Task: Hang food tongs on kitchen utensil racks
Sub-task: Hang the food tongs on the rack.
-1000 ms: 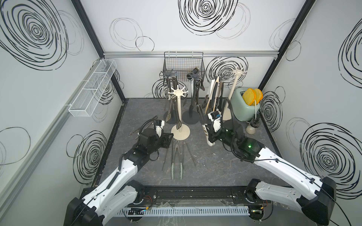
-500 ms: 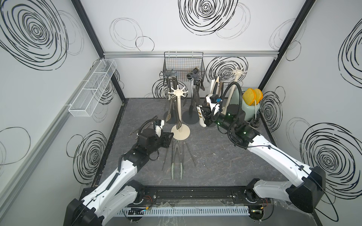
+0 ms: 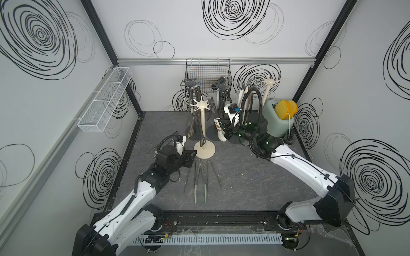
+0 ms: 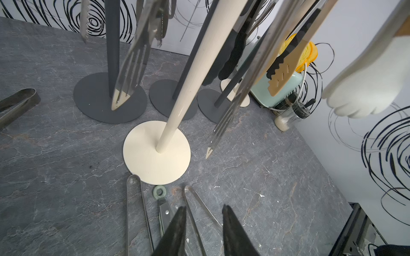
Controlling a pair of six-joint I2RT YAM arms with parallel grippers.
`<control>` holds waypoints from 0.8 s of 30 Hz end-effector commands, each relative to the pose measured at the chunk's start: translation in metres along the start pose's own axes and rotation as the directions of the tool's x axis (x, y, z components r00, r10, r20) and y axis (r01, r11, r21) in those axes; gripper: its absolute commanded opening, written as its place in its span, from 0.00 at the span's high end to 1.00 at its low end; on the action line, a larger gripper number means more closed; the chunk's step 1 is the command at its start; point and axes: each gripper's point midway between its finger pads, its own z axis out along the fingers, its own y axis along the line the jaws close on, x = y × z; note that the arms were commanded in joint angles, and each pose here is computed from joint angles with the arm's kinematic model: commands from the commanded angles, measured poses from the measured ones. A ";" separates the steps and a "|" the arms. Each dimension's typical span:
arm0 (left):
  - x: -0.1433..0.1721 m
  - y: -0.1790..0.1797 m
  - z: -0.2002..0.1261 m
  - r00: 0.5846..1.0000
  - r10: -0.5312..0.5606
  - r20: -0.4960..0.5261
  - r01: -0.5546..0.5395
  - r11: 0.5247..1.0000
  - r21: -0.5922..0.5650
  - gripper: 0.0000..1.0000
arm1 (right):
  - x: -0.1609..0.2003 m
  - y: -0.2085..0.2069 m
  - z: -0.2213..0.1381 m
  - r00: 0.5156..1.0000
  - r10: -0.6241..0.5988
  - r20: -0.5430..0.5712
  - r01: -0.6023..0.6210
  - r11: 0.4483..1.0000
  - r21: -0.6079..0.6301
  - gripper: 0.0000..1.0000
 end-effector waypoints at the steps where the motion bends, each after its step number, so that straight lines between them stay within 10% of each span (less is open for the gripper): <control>1: -0.008 -0.003 0.001 0.999 0.011 0.036 -0.012 1.000 0.024 0.68 | -0.028 0.008 -0.001 0.997 -0.032 0.072 0.034 0.999 -0.027 1.00; 24: -0.007 -0.004 0.001 0.999 0.011 0.035 -0.012 1.000 0.027 0.68 | 0.017 0.011 0.015 1.000 0.022 -0.016 -0.023 0.999 -0.031 1.00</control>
